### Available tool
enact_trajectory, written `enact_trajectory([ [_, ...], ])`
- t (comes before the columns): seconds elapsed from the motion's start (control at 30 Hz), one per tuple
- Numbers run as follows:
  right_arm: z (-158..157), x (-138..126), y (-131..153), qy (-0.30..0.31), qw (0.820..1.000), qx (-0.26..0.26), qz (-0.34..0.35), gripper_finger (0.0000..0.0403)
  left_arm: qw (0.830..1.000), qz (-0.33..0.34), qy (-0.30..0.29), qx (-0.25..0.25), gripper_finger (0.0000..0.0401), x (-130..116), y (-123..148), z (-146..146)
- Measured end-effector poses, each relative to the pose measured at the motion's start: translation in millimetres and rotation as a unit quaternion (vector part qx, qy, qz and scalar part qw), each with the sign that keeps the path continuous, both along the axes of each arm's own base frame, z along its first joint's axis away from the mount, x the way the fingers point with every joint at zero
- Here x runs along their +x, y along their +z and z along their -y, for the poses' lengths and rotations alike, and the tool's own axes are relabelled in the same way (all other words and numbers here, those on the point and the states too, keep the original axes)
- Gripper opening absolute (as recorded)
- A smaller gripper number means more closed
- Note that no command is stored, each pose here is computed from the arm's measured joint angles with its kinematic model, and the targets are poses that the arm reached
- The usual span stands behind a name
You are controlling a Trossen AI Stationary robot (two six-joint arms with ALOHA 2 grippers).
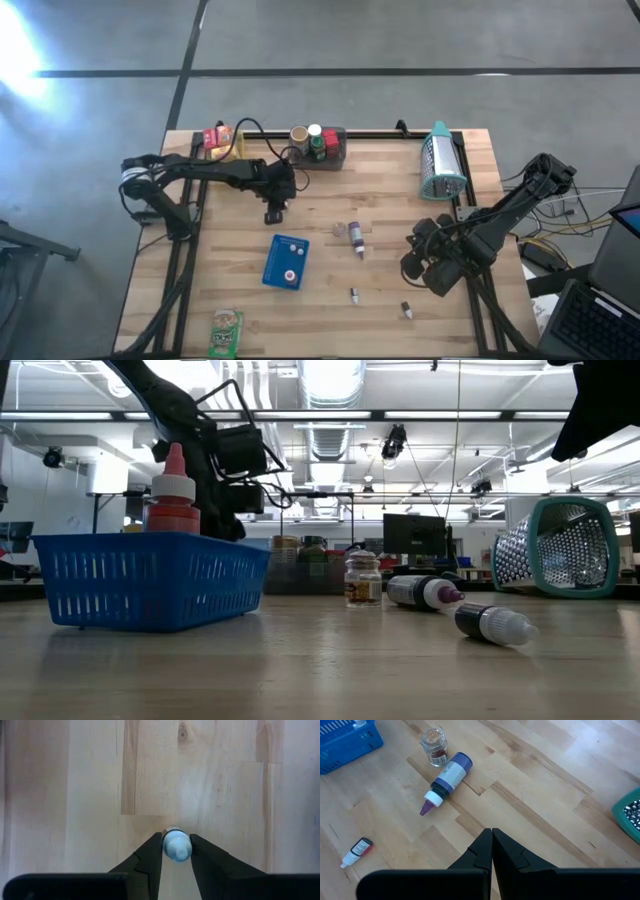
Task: Pick & Place Kitchen Items
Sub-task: Put the green food coloring bottle into the blue bin
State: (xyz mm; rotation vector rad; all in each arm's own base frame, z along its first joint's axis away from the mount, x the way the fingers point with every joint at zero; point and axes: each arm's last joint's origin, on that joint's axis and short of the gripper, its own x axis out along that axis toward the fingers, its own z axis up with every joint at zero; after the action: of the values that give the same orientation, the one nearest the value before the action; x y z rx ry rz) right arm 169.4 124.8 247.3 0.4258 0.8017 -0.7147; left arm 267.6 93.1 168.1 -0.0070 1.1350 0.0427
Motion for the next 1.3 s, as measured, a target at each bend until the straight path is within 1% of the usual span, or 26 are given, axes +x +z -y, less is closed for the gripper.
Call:
enact_trajectory([
  [0.07,0.0,0.0,0.0,0.000,1.000,0.000,0.000,0.0008,1.000,-0.003,-0.001,-0.001,0.0101,-1.6,5.1,1.1],
  [0.13,0.0,-0.1,0.0,0.001,1.000,-0.001,-0.001,0.0008,1.000,-0.003,-0.003,-0.003,0.0101,-3.9,15.9,2.5],
  [0.23,0.2,-0.2,0.0,0.003,1.000,-0.003,-0.003,0.0008,1.000,0.001,-0.006,-0.008,0.0101,-10.0,38.7,5.6],
  [0.33,0.5,-0.6,-0.1,0.003,1.000,-0.005,-0.005,0.0008,0.999,0.034,-0.018,-0.034,0.0101,-16.4,65.2,13.5],
  [0.4,0.6,-0.6,-0.1,0.003,1.000,-0.006,-0.005,0.0008,0.995,0.063,-0.041,-0.064,0.0101,-21.0,81.9,22.7],
  [0.47,0.7,-0.7,-0.1,0.003,1.000,-0.006,-0.005,0.0008,0.991,0.090,-0.066,-0.078,0.0101,-26.2,97.3,33.4],
  [0.57,0.8,-0.8,-0.2,0.000,1.000,-0.005,-0.004,0.0008,0.985,0.119,-0.106,-0.073,0.0101,-33.8,115.6,53.6],
  [0.67,1.3,-1.3,-1.7,-0.001,1.000,-0.007,-0.006,0.0008,0.978,0.132,-0.148,-0.056,0.0101,-38.4,125.4,77.2],
  [0.73,1.5,-1.5,-2.8,-0.004,1.000,-0.006,-0.006,0.0008,0.976,0.131,-0.172,-0.033,0.0101,-39.3,127.1,94.0],
  [0.83,2.0,-2.1,-4.6,-0.010,1.000,-0.004,-0.005,0.0008,0.973,0.116,-0.196,0.018,0.0101,-37.7,123.8,117.2],
  [0.97,2.2,-2.3,-6.0,-0.012,1.000,-0.004,-0.005,0.0008,0.967,0.103,-0.227,0.050,0.0101,-31.4,115.5,140.4],
  [1.07,2.1,-2.1,-5.9,-0.012,1.000,-0.003,-0.003,0.0008,0.967,0.091,-0.227,0.064,0.0101,-25.2,108.1,145.7],
  [1.3,1.6,-1.7,-6.0,-0.012,1.000,0.000,-0.001,0.0008,0.969,0.064,-0.230,0.066,0.0100,-16.4,90.3,146.3],
])
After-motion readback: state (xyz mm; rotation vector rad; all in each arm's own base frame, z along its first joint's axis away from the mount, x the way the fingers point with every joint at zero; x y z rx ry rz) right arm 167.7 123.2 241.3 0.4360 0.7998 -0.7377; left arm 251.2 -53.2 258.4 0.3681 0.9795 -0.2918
